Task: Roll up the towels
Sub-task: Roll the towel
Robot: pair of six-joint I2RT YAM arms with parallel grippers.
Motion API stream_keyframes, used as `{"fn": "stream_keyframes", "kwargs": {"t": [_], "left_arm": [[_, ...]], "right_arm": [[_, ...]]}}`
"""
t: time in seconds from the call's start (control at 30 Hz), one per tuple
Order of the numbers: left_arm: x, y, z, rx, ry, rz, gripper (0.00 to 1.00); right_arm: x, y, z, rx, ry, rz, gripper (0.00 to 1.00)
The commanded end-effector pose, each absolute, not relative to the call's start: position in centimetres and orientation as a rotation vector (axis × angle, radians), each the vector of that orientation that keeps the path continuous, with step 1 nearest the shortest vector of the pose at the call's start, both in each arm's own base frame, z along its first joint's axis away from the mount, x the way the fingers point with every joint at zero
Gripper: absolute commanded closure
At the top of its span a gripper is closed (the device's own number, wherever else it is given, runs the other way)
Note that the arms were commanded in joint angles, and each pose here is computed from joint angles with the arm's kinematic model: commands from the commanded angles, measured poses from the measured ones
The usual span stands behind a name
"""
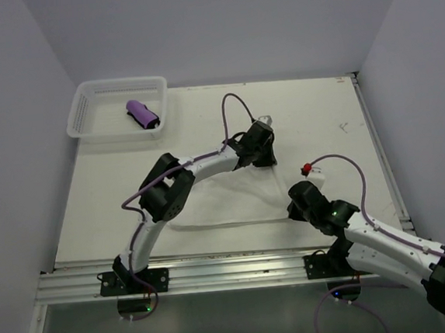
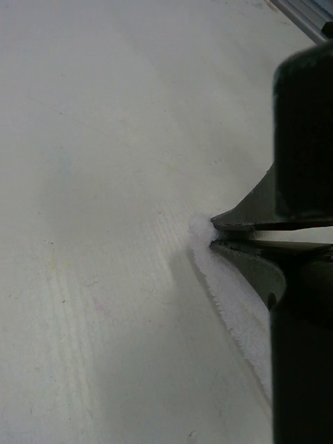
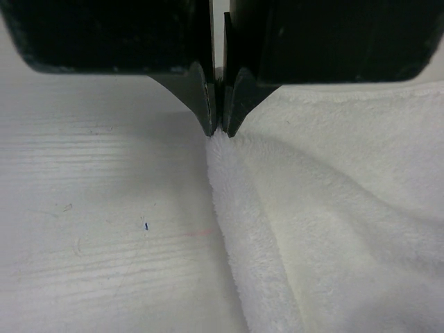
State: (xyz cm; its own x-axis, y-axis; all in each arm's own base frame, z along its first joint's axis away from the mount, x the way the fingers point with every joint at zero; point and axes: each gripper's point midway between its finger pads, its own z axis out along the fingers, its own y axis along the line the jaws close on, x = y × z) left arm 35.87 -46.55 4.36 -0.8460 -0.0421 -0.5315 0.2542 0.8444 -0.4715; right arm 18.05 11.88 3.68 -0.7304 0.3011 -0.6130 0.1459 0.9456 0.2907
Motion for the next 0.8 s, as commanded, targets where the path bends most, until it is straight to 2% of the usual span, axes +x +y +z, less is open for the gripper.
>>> {"fn": "stream_keyframes", "kwargs": {"t": [0.0,0.4,0.77], "left_arm": [[39.6,-46.8,11.5,0.084,2.291,-0.93,1.0],[41.3,-44.7,15.1,0.053,2.184,-1.099,1.0],[40.7,-42.5,12.9,0.053,2.208,-1.106,1.0]], "right_arm": [[18.5,10.4,5.6,0.222,2.385,0.117,1.0],[18.4,10.4,7.4,0.03,2.373,-0.19,1.0],[18.3,11.8,8.2,-0.138,2.302,-0.426,1.0]]}}
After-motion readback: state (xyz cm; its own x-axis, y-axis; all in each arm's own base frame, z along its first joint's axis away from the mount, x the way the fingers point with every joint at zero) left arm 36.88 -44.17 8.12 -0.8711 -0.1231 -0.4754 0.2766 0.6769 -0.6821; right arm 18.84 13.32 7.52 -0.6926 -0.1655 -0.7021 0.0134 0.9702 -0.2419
